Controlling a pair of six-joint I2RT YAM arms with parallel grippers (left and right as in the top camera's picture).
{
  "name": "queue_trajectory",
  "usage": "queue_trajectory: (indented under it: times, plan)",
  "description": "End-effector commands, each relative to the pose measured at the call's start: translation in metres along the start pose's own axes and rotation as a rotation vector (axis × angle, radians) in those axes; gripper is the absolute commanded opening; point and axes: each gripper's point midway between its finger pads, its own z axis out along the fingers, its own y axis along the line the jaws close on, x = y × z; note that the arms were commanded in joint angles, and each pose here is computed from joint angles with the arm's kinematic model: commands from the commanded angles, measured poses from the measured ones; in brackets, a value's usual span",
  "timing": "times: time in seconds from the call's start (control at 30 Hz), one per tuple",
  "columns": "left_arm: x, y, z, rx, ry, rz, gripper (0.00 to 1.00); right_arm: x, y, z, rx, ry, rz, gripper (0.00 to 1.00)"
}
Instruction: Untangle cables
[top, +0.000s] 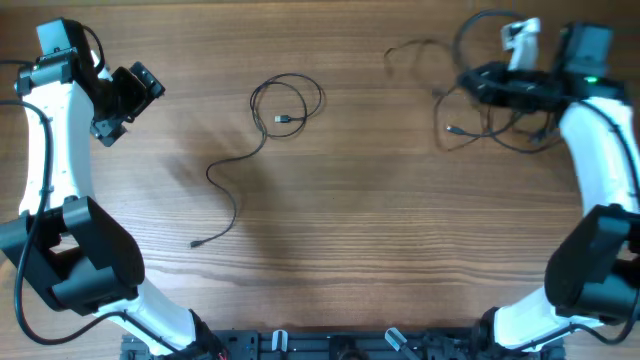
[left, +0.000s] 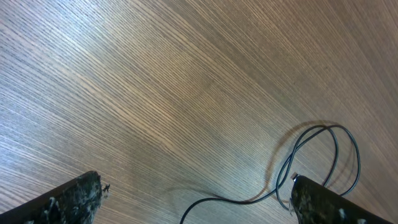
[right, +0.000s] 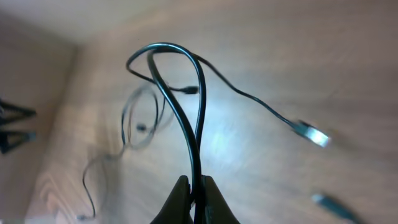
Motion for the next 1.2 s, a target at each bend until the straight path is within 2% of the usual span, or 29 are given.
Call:
queue_trajectory:
  times: [0.0, 0.3, 0.6, 0.63, 0.9, 1.17]
  plan:
    - [0.002, 0.003, 0.004, -0.011, 0.008, 0.003, 1.0, 0.029, -0.01, 0.028, 0.043, 0.075, -0.007, 0.04]
    - [0.002, 0.003, 0.004, -0.011, 0.008, 0.003, 1.0, 0.072, -0.05, 0.074, 0.063, 0.181, 0.118, 0.04]
    - [0.002, 0.003, 0.004, -0.011, 0.008, 0.004, 1.0, 0.122, -0.14, 0.102, 0.379, 0.276, 0.318, 0.04]
    - [0.002, 0.003, 0.004, -0.011, 0.008, 0.004, 1.0, 0.125, -0.164, 0.092, 0.496, 0.269, 0.327, 0.04]
    - [0.002, 0.003, 0.004, -0.011, 0.008, 0.004, 1.0, 0.136, -0.237, 0.024, 0.868, 0.269, 0.373, 0.04]
    - [0.002, 0.003, 0.004, -0.011, 0.008, 0.003, 1.0, 0.142, -0.291, -0.037, 0.954, 0.242, 0.406, 0.05]
